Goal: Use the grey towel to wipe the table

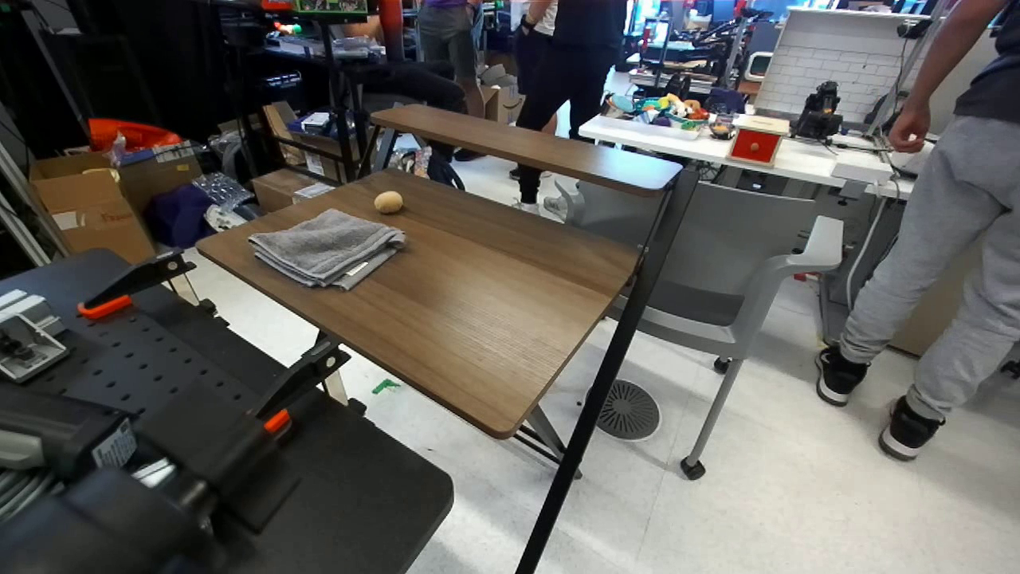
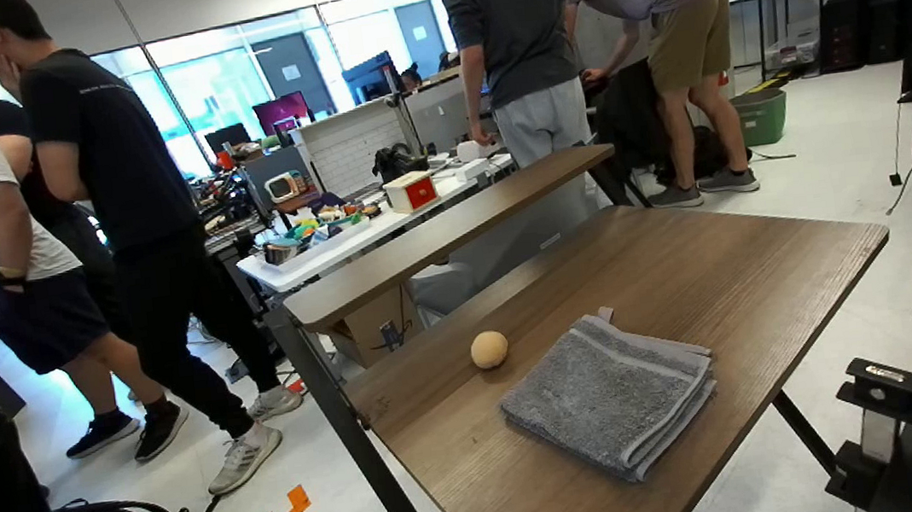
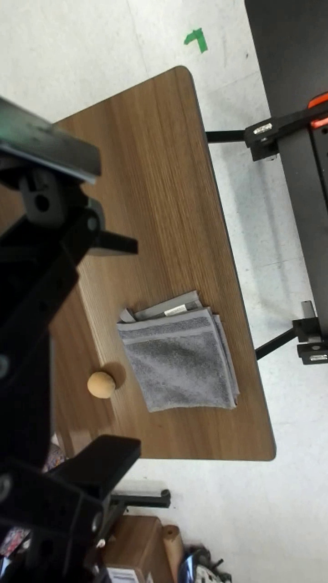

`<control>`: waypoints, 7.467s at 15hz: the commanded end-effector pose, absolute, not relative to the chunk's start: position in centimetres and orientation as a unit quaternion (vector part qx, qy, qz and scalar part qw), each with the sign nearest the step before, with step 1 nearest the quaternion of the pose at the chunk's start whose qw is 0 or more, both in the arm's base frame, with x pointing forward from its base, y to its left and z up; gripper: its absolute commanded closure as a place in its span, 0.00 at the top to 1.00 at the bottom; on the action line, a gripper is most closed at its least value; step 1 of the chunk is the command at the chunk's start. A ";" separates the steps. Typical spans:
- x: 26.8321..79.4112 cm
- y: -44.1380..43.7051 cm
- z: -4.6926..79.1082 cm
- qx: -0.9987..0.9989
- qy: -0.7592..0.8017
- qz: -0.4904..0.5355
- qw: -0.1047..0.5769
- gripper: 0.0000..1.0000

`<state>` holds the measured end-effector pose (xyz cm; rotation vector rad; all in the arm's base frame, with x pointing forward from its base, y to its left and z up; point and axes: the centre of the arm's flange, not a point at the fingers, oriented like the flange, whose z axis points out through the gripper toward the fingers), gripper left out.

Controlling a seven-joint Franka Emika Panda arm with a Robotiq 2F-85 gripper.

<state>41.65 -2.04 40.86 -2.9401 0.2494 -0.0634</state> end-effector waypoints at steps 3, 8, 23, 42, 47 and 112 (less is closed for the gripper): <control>42.4 -2.1 37.9 -0.992 0.088 0.002 0.094 1.00; 43.2 -2.3 37.5 -0.991 0.102 -0.008 0.090 1.00; 45.4 4.0 22.1 -0.993 0.101 0.020 0.059 1.00; 58.1 12.9 13.6 -0.979 0.186 -0.003 0.089 1.00; 59.1 14.6 6.3 -0.971 0.218 0.047 0.081 1.00; 52.3 -8.1 1.5 -0.860 0.497 0.017 -0.118 1.00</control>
